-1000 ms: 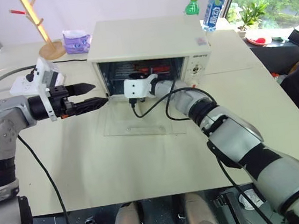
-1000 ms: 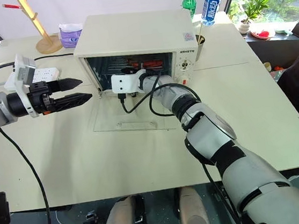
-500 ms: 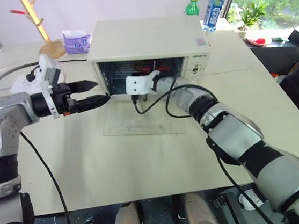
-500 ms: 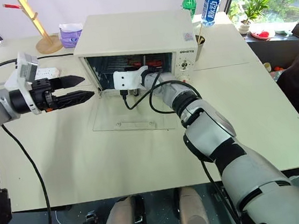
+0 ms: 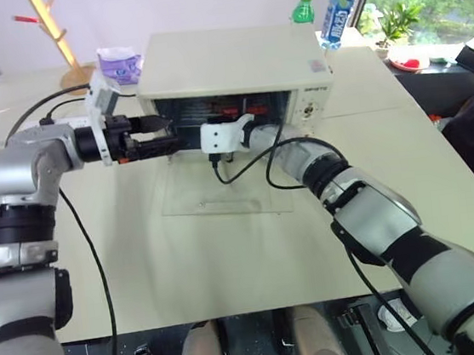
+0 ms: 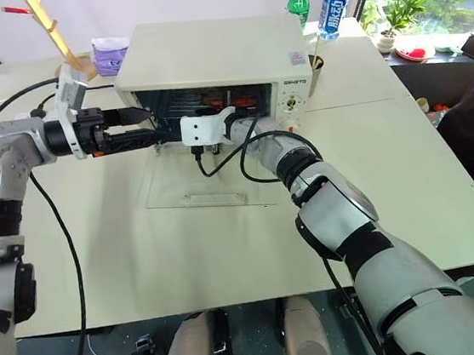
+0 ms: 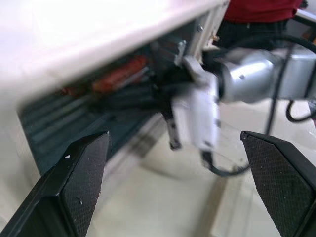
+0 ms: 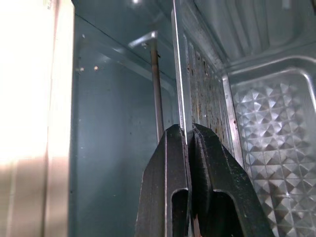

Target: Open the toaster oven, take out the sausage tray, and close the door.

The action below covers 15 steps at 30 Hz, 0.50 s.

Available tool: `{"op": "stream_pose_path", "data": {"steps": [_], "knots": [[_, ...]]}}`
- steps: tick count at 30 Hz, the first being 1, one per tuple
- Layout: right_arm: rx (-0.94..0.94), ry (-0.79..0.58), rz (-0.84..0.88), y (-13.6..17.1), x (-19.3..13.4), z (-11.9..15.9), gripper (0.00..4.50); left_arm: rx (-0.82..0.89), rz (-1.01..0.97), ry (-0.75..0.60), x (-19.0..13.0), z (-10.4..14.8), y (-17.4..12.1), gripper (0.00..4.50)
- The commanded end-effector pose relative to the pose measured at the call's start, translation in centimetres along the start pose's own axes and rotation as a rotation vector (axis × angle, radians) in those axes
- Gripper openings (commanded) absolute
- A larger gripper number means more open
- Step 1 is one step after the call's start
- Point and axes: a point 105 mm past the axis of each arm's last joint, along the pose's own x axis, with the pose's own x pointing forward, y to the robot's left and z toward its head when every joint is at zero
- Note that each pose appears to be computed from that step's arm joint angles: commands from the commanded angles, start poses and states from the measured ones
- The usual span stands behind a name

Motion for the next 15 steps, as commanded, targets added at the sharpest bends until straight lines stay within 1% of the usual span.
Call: {"op": "stream_pose_path", "data": {"steps": [1, 9, 15], "knots": [[-0.002, -0.118, -0.063, -1.5, -0.2, 2.9, 0.02, 0.048, 0.015, -0.01, -0.2, 1.3, 1.0, 4.5], [-0.025, -0.165, -0.065, -0.9, -2.3, 4.3, 0.02, 0.059, 0.022, 0.012, -0.1, 1.1, 2.3, 4.5], [-0.047, -0.172, -0.072, -0.2, -4.2, 4.6, 0.02, 0.044, -0.015, 0.023, 0.0, 0.7, 2.0, 4.5]]}}
